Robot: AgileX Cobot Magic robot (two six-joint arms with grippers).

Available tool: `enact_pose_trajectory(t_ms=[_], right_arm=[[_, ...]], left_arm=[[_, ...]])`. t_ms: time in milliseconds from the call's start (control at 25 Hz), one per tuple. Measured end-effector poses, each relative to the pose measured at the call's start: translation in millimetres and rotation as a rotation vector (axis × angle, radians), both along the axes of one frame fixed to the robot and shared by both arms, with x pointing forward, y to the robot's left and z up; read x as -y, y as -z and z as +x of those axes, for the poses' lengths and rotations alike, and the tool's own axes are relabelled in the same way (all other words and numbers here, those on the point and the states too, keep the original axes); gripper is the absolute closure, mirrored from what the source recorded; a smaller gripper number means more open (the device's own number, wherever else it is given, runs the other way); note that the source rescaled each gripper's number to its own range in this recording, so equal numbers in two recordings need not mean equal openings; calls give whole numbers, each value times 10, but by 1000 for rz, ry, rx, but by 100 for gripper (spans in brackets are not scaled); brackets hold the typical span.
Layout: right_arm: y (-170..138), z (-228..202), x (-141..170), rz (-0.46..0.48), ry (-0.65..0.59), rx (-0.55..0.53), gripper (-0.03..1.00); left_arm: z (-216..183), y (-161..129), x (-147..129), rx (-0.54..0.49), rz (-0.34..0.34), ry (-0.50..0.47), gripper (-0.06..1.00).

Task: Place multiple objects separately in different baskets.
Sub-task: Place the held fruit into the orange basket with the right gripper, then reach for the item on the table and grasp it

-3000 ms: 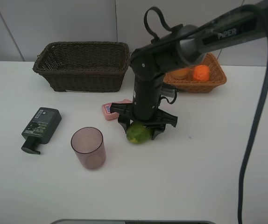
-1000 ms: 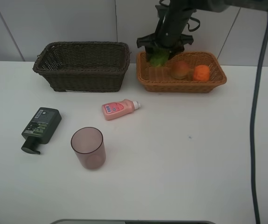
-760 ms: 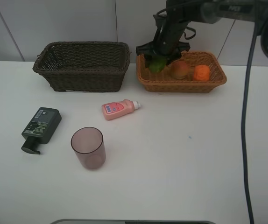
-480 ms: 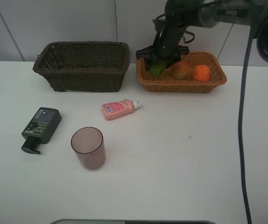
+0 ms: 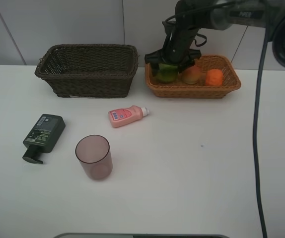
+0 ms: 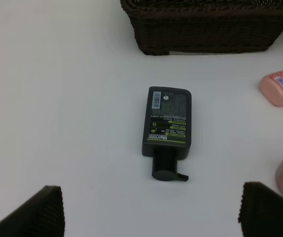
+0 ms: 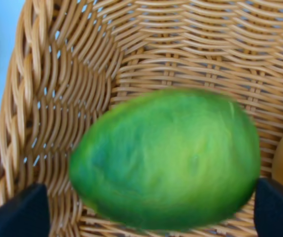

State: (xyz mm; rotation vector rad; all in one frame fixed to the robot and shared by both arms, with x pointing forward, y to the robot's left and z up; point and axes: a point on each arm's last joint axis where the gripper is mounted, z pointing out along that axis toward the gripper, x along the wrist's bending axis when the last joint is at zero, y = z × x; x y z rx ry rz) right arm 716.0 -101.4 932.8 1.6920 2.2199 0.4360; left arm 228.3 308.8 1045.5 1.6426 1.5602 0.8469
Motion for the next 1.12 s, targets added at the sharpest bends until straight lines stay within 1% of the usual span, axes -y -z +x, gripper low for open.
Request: enact_pose_trajectory(t_ms=[200, 320, 480, 560, 640, 720, 920, 1000, 1120], right_arm=[[-66, -35, 15, -1, 9, -24, 19], [-222, -141, 30, 9, 31, -94, 19], [-484, -348, 56, -13, 43, -195, 19], [-626, -492, 76, -21, 38, -216, 19], [-691, -677, 111, -33, 29, -238, 19], [-790, -884, 150, -28, 14, -228, 19], [-884, -1400, 313, 7, -2, -178, 19], [-959, -1581, 434, 19, 11, -165, 19], [-1024, -1814, 708, 22, 56, -167, 19]], left_arm=[[0, 0, 0, 0, 0, 0, 3], [0, 0, 0, 0, 0, 0, 3], [0, 0, 0, 0, 0, 0, 3], [0, 0, 0, 0, 0, 0, 3], [0, 0, 0, 0, 0, 0, 3], [0, 0, 0, 0, 0, 0, 3], [0, 0, 0, 0, 0, 0, 3], [0, 0, 0, 0, 0, 0, 3], [0, 0, 0, 0, 0, 0, 3]])
